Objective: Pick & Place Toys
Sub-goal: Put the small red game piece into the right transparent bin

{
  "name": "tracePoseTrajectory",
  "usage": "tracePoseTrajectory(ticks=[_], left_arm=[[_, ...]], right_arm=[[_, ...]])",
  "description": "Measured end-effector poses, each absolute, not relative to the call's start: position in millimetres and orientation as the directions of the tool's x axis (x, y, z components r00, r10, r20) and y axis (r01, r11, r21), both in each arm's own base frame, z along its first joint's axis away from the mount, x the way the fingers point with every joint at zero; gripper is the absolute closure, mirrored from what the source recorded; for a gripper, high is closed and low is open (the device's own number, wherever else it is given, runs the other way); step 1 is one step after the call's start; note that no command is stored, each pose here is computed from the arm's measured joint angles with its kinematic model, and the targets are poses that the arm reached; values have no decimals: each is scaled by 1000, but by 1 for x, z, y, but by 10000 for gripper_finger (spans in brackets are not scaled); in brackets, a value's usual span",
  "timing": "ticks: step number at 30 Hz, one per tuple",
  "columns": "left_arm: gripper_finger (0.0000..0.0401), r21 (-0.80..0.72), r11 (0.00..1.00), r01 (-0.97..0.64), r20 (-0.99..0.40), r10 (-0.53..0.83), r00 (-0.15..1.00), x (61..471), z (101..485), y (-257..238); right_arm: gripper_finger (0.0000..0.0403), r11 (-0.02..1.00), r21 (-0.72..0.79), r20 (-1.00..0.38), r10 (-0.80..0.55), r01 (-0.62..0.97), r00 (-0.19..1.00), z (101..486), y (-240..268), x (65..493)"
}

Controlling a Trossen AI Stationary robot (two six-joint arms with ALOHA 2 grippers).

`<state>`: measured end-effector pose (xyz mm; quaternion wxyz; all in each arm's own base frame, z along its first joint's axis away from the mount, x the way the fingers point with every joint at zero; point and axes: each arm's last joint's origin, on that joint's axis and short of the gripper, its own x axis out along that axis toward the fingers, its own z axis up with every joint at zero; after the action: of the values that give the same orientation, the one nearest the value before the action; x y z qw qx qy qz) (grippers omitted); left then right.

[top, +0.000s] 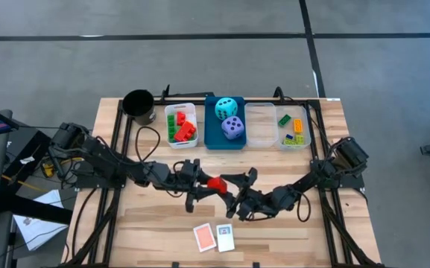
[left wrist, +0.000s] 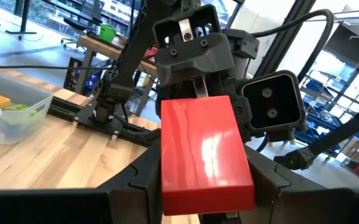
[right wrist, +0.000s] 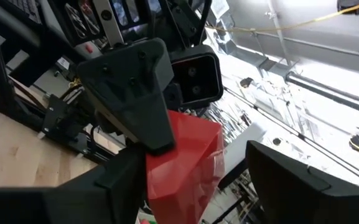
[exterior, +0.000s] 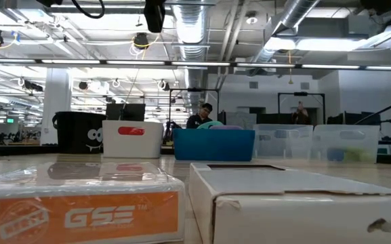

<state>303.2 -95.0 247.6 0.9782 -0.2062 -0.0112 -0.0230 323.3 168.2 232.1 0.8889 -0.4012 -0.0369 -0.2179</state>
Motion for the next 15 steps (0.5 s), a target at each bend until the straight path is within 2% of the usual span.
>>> tracePoseTrajectory(ticks=[15], left_arm=[[269, -403, 914, 47, 20, -42, 999, 303, 245, -95]], right_arm=[[143, 564, -767, 200, -243, 306, 949, 225, 172, 327]])
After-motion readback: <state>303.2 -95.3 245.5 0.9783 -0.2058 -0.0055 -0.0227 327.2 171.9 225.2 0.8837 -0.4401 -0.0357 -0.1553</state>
